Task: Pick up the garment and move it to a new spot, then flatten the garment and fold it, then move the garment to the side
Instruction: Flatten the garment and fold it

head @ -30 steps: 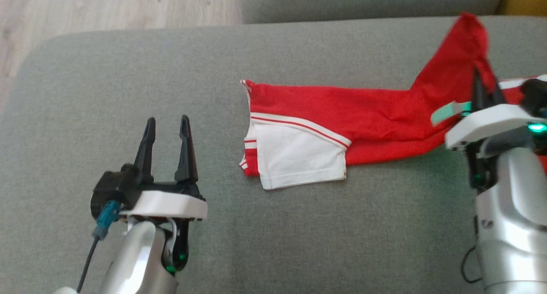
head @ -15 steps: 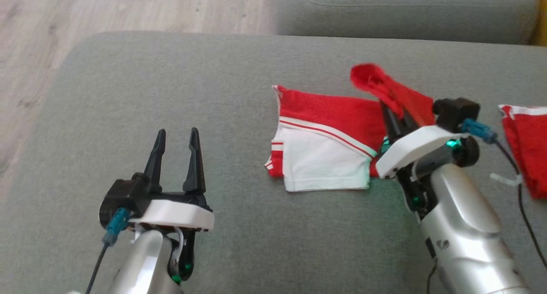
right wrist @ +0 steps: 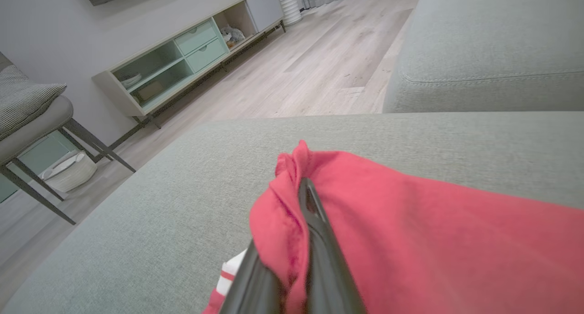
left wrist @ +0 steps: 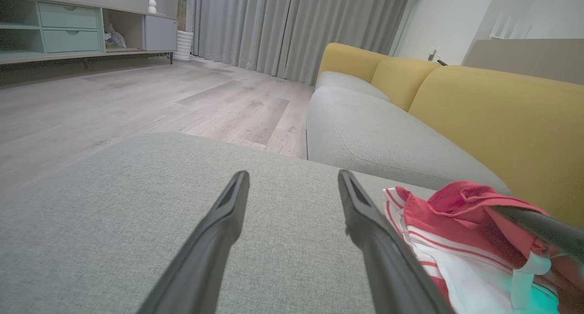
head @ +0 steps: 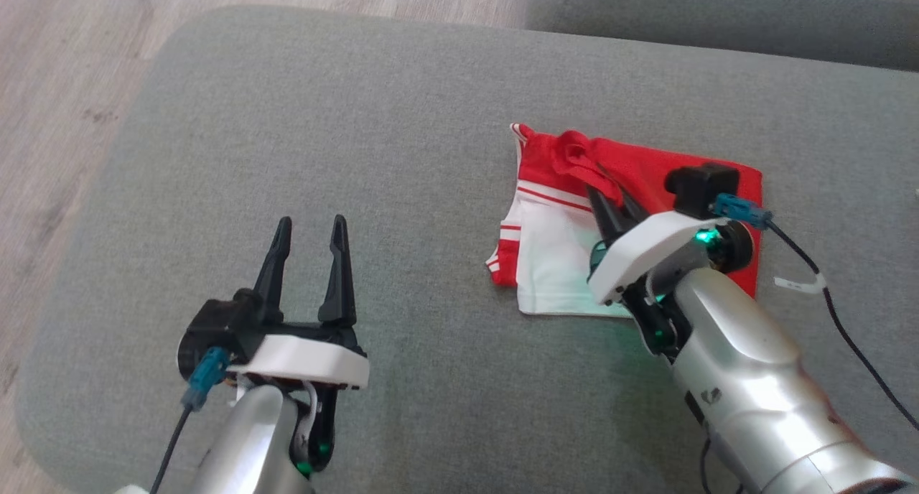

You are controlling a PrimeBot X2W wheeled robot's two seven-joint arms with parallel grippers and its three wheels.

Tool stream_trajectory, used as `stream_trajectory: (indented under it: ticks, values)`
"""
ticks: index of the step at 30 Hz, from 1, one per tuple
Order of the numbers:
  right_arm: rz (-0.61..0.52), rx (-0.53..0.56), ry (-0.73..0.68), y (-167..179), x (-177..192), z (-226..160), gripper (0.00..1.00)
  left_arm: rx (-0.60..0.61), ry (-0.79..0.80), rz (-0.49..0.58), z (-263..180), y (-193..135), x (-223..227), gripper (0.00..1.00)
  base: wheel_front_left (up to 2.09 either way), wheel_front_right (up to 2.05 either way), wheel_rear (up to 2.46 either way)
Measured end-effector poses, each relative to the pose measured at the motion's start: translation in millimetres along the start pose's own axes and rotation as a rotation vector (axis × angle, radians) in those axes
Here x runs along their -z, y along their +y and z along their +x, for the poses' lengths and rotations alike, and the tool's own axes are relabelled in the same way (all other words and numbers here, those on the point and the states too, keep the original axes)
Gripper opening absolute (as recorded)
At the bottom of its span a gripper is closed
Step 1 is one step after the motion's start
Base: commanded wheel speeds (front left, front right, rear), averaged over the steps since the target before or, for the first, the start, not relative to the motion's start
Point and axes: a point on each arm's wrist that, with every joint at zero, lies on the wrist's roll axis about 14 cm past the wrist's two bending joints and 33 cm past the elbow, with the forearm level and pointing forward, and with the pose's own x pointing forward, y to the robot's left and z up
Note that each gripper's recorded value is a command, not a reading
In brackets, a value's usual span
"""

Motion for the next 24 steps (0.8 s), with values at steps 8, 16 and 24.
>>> stream_trajectory:
  ticks: [8, 16, 24]
  values:
    - [-0.025, -0.072, 0.053, 20, 20, 6, 0.0, -0.001, 0.001, 0.01, 4, 0, -1, 1.0, 0.0, 0.0, 0.0]
    - [-0.101, -0.175, 0.113, 50, 33, -4, 1.0, 0.021, -0.003, 0.008, 8, -8, -2, 1.0, 0.0, 0.0, 0.0]
    - [-0.068, -0.144, -0.077, 46, -22, -16, 1.0, 0.075, -0.029, -0.007, 15, -28, -10, 1.0, 0.0, 0.0, 0.0]
